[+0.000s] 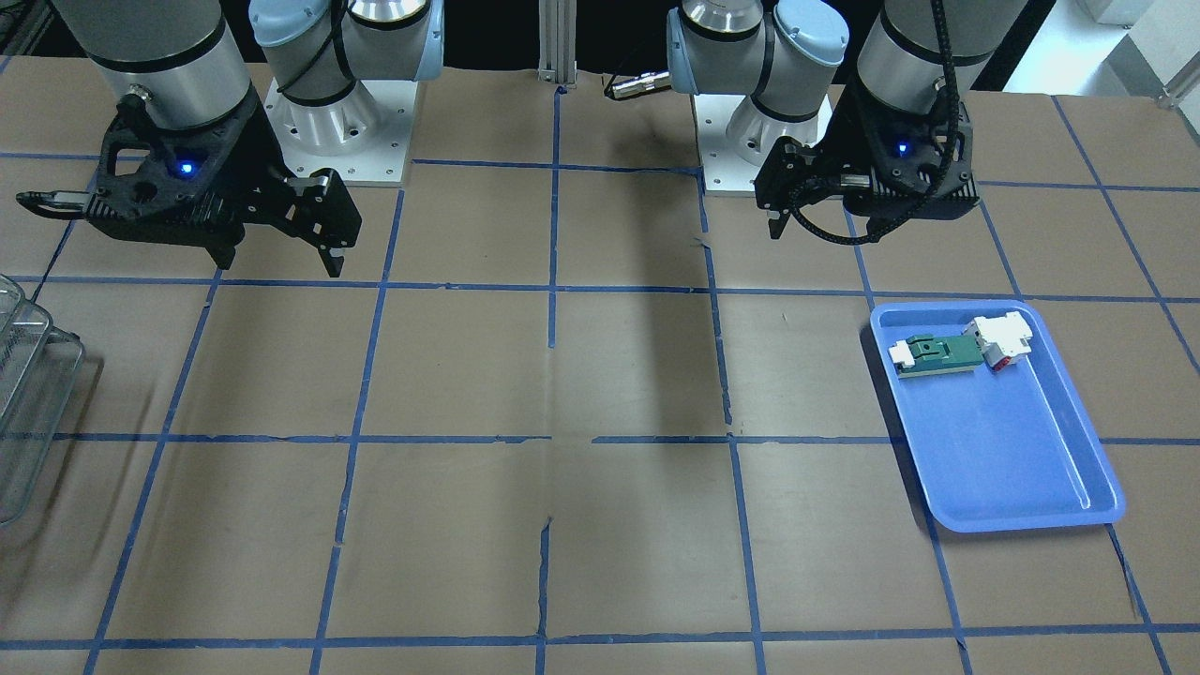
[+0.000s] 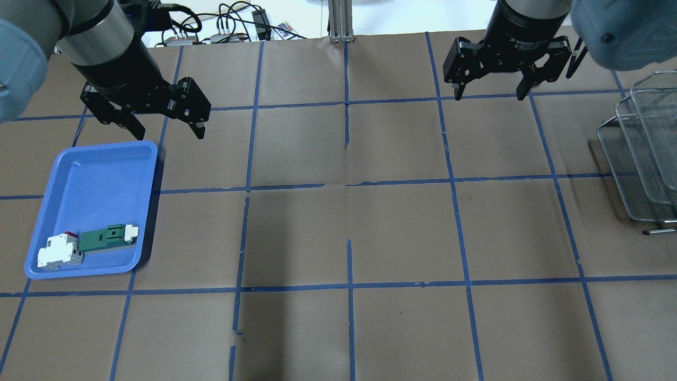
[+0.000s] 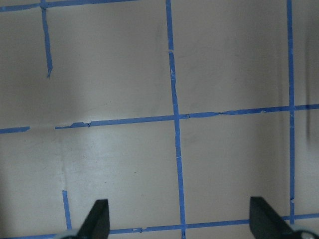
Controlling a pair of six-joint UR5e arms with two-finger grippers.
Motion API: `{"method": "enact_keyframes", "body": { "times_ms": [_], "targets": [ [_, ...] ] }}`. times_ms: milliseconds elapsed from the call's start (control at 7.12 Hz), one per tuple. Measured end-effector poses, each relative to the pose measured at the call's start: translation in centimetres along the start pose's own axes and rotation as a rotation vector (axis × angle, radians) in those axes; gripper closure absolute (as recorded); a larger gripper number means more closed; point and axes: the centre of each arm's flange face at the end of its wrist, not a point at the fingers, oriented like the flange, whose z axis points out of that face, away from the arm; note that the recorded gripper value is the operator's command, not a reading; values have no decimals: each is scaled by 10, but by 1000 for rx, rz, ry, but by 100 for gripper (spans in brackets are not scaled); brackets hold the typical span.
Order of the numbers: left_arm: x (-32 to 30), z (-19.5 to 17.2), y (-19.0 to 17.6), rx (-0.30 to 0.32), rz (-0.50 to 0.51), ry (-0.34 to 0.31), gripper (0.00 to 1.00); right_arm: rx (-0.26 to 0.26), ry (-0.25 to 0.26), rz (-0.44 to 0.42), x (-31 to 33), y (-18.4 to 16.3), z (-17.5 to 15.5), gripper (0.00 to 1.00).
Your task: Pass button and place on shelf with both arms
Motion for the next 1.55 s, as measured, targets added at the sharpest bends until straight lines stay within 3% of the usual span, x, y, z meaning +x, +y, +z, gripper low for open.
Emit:
{"method": "enact_keyframes", "body": {
  "times_ms": [1545],
  "targets": [
    [0,-2,-3,16,6,1,0,9,41,-18,11,-2,-3,0]
  ]
}}
